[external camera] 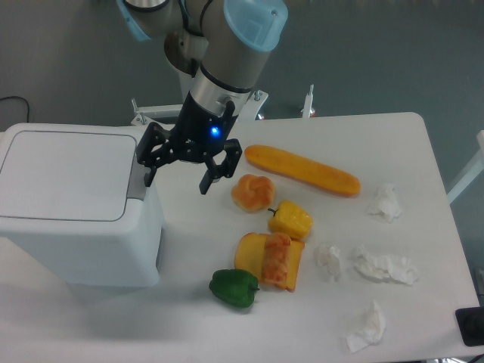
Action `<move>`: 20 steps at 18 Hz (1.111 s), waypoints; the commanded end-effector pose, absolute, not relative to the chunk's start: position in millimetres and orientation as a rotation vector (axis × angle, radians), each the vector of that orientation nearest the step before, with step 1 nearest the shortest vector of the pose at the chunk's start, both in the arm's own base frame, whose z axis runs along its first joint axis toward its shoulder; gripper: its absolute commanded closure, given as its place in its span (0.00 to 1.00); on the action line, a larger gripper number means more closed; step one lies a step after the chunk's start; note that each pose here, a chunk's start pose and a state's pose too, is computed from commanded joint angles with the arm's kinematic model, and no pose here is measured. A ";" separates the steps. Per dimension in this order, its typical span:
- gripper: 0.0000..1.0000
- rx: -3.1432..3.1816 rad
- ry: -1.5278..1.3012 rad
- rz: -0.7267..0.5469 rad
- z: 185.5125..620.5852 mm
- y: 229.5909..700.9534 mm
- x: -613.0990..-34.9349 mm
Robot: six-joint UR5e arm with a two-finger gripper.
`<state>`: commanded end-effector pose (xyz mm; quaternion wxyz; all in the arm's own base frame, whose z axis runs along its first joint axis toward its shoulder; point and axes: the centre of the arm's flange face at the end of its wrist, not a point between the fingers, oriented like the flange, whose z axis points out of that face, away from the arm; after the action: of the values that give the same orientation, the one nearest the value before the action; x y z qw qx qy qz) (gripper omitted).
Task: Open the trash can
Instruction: 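Push the gripper fingers against the lid edge to flip it open, then pull the gripper back from the opened trash can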
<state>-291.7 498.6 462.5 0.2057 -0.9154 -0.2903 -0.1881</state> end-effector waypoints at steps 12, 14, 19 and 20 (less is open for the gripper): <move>0.00 -2.560 -0.794 -0.481 471.7 502.3 -291.7; 0.00 -2.538 -0.779 -0.451 488.9 503.8 -297.1; 0.00 -2.511 -0.678 -0.337 502.6 484.4 -341.3; 0.00 -2.510 -0.640 -0.304 503.5 476.6 -352.7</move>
<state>-352.7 476.6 503.5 0.2637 -0.9283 -0.2368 -0.1125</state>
